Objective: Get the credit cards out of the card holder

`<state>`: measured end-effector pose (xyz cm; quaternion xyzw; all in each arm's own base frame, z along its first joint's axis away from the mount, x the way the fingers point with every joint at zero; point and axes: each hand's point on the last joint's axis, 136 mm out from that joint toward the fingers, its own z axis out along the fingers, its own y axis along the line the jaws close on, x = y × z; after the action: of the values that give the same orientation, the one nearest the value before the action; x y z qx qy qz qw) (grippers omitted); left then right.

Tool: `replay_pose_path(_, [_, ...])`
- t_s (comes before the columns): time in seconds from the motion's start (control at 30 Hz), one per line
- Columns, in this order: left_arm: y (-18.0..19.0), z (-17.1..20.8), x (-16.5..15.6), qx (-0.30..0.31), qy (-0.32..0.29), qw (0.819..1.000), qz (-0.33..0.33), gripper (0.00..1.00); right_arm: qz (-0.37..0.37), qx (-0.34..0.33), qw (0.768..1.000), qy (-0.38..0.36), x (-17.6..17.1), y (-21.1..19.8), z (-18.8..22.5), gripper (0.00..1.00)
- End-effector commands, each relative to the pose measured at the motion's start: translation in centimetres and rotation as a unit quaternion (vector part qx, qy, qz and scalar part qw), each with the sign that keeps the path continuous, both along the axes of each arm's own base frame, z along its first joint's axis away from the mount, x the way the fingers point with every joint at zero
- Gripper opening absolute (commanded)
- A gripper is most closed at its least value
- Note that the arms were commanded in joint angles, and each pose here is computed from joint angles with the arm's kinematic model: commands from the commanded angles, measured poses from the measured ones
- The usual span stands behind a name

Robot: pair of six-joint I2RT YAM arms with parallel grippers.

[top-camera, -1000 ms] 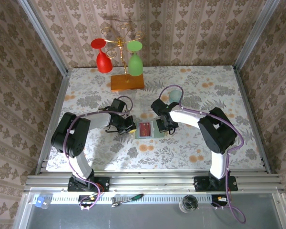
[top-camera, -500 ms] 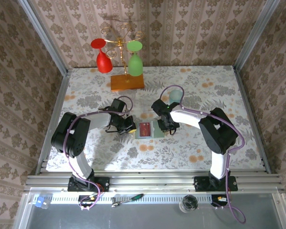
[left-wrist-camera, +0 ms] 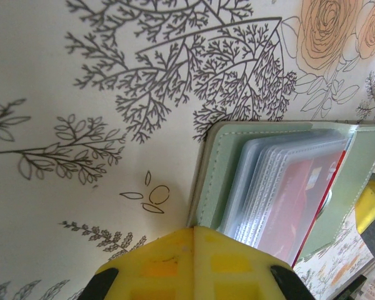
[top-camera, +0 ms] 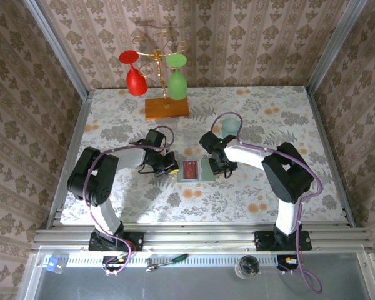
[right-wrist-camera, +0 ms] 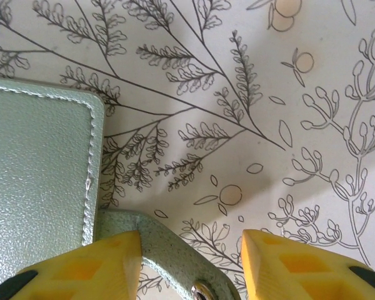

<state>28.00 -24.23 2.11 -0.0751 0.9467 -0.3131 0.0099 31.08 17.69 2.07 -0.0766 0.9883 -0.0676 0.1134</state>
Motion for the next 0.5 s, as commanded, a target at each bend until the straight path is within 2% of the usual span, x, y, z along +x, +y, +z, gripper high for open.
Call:
replay_pose_path(0.0, [1.1,-2.0,-1.4,0.03,0.027,0.999,-0.008,0.0,-0.017,-0.046,0.999,0.009,-1.4,-2.6,0.3,0.48])
replay_pose_path(0.47, [1.1,-2.0,-1.5,0.033,0.03,0.999,-0.008,0.0,-0.033,-0.037,0.999,0.009,-1.4,-3.6,0.5,0.46])
